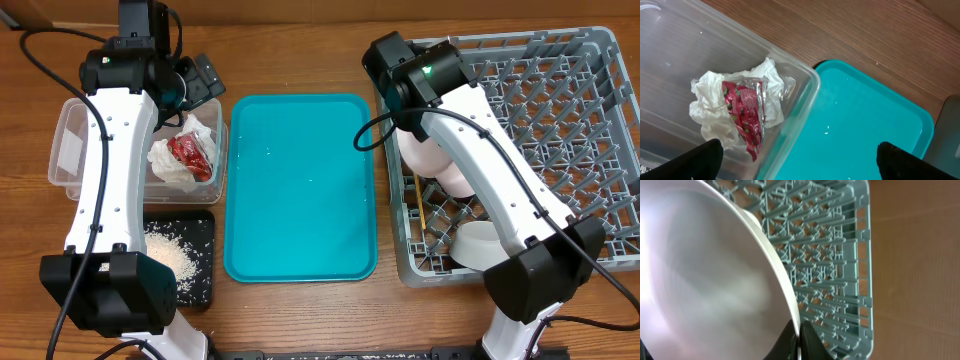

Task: Sort waste into correct bins and load items into the dishwasher
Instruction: 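Lift the white plate with the right gripper and carry it into the rack, then stand the white plate upright in the rack's left slots and release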

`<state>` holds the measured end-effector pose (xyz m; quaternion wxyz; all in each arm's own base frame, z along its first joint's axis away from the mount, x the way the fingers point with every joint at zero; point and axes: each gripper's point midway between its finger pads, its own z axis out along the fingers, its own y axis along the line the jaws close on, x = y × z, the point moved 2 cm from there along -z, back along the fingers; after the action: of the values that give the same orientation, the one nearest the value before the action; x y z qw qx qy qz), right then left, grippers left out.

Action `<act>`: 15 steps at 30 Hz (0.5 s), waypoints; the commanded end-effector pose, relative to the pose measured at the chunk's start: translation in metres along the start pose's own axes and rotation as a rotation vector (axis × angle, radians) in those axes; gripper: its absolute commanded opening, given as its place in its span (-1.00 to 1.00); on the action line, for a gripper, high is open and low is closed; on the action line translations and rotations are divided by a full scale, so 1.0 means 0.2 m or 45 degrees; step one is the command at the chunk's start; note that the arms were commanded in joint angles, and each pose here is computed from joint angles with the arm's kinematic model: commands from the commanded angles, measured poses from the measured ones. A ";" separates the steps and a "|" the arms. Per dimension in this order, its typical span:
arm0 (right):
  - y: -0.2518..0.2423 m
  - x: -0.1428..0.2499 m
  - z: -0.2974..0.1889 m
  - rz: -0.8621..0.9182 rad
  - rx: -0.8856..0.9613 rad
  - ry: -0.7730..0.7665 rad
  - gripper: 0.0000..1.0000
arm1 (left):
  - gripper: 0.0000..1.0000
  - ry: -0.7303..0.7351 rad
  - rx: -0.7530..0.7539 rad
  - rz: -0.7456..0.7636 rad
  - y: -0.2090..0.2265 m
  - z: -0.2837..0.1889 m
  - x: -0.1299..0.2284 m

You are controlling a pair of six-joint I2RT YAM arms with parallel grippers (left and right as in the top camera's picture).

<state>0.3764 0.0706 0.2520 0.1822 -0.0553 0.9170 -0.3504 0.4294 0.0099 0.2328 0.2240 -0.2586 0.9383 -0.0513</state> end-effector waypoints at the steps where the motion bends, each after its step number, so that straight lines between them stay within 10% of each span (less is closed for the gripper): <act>1: 0.00 0.01 -0.01 0.017 -0.036 0.004 -0.92 | 0.99 -0.031 0.028 0.022 -0.03 -0.05 -0.02; 9: 0.06 0.05 0.01 -0.015 -0.089 0.057 -0.92 | 0.99 -0.031 0.028 0.022 -0.03 -0.05 -0.02; 15: 0.08 0.05 0.01 -0.007 -0.118 0.058 -0.42 | 0.99 -0.031 0.028 0.022 -0.03 -0.05 -0.02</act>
<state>0.3698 0.0780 0.2368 0.1566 -0.0624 0.9327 -0.3187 0.4294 0.0099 0.2328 0.2239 -0.2585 0.9383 -0.0515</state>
